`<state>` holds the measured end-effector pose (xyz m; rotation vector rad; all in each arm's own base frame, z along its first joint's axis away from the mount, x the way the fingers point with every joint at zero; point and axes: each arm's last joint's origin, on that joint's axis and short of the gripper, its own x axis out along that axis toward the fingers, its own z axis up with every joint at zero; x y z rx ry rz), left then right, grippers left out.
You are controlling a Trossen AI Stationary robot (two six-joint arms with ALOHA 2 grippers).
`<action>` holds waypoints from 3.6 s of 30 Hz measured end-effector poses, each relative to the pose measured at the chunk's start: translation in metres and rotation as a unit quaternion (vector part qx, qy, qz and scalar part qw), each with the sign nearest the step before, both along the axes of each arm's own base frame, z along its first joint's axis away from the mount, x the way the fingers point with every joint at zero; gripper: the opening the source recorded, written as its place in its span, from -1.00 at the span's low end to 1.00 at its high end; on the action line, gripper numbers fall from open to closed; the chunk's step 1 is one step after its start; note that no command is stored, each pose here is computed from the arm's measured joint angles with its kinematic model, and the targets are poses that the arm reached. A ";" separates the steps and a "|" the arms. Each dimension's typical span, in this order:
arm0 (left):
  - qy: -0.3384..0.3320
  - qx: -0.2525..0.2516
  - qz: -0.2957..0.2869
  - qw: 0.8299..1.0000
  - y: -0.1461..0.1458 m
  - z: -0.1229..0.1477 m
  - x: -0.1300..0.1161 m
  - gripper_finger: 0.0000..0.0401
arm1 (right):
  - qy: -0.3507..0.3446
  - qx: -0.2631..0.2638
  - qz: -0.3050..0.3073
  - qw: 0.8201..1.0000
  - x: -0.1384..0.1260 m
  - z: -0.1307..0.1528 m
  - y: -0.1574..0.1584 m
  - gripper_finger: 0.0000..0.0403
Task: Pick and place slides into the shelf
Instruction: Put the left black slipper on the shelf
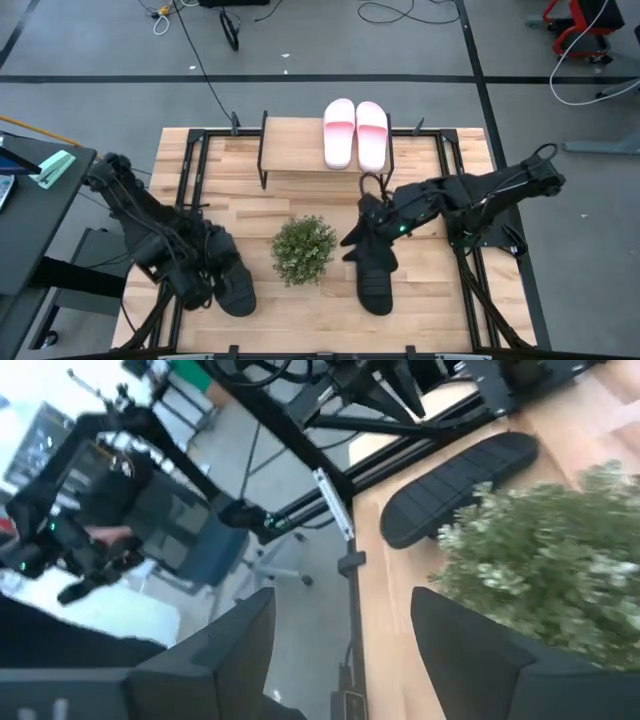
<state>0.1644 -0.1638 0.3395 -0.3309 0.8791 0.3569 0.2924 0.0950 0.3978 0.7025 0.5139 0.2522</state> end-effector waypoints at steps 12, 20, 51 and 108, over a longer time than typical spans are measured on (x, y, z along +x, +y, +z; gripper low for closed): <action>0.017 -0.083 -0.009 0.996 -0.059 -0.030 0.002 -0.44 | 0.013 -0.016 0.058 0.998 0.004 -0.005 0.052 0.19; 0.089 -0.136 -0.041 0.986 -0.091 -0.059 0.017 -0.05 | -0.012 -0.079 0.017 0.997 -0.015 -0.008 0.090 0.19; 0.138 -0.285 -0.111 0.942 -0.145 -0.060 0.043 0.12 | -0.053 -0.091 -0.080 0.991 -0.045 -0.003 0.126 0.19; 0.282 0.041 -0.067 0.956 -0.178 -0.094 0.059 -0.69 | -0.023 -0.125 -0.064 0.990 -0.028 -0.032 0.144 0.19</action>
